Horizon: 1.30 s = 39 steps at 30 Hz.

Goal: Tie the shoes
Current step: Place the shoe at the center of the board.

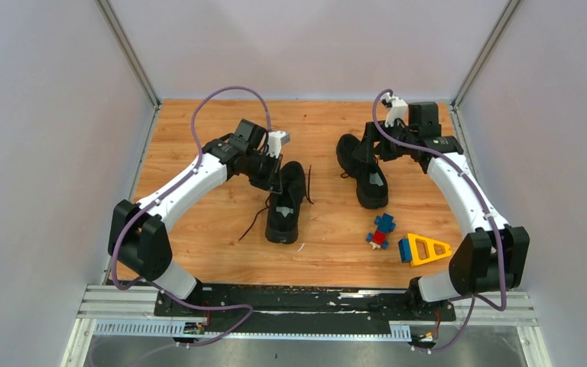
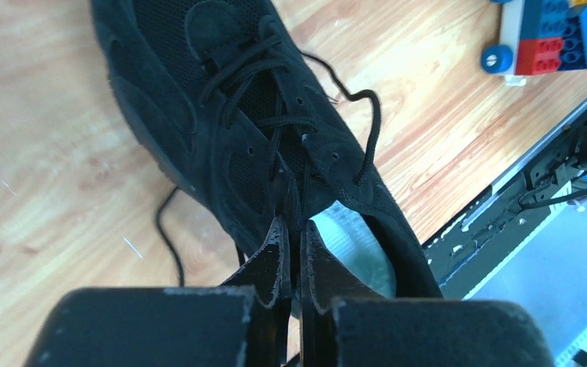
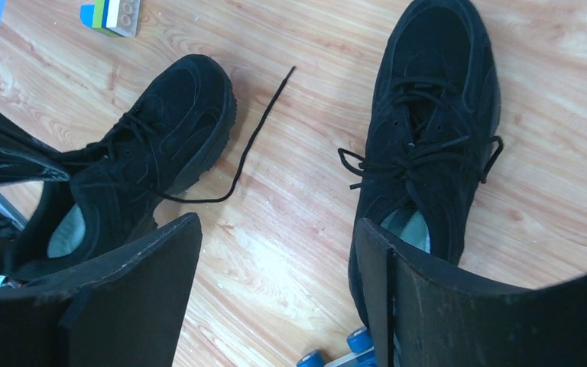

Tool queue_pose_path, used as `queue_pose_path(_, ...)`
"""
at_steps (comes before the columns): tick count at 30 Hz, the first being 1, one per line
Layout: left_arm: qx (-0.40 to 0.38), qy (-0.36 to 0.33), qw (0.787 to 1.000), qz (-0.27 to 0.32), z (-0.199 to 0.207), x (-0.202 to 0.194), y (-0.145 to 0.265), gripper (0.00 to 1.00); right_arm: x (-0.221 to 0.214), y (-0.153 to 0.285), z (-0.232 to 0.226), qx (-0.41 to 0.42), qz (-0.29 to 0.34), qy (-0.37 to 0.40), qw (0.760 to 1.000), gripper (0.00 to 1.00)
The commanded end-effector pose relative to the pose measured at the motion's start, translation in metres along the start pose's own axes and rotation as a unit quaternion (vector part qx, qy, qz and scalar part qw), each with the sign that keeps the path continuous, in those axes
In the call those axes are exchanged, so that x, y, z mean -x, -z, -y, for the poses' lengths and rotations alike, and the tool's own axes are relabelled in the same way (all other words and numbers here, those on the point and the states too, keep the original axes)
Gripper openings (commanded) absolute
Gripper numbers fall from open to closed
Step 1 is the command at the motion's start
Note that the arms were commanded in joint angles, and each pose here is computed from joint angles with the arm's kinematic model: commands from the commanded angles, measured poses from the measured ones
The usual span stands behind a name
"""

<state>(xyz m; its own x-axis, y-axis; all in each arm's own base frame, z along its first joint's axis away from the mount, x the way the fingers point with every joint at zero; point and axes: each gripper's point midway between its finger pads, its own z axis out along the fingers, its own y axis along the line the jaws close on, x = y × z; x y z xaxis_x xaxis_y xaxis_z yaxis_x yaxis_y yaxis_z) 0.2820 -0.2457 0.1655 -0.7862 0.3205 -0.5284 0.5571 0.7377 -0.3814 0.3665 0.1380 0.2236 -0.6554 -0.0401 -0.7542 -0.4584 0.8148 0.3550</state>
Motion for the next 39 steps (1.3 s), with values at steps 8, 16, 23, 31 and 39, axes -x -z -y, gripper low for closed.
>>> queue_pose_path(8, -0.017, 0.089, 0.995, 0.033, 0.008, -0.004, -0.011, 0.00, -0.036, -0.052, -0.019, 0.036, -0.069, -0.052, 0.996, 0.70)
queue_pose_path(16, -0.063, 0.066, 0.995, 0.028, 0.021, -0.005, -0.016, 0.13, -0.054, -0.106, -0.036, -0.021, -0.114, -0.038, 0.993, 0.65)
queue_pose_path(23, -0.003, -0.003, 0.999, 0.038, 0.006, -0.017, 0.015, 0.59, -0.069, -0.151, -0.034, -0.129, -0.128, -0.013, 0.983, 0.60)
queue_pose_path(31, 0.071, 0.136, 0.984, 0.092, -0.055, -0.020, 0.067, 0.73, -0.069, -0.198, -0.016, -0.177, -0.128, 0.002, 0.976, 0.57)
queue_pose_path(39, 0.051, 0.233, 0.963, 0.127, -0.069, -0.052, 0.067, 0.71, -0.086, -0.232, -0.025, -0.191, -0.139, 0.025, 0.971, 0.52)
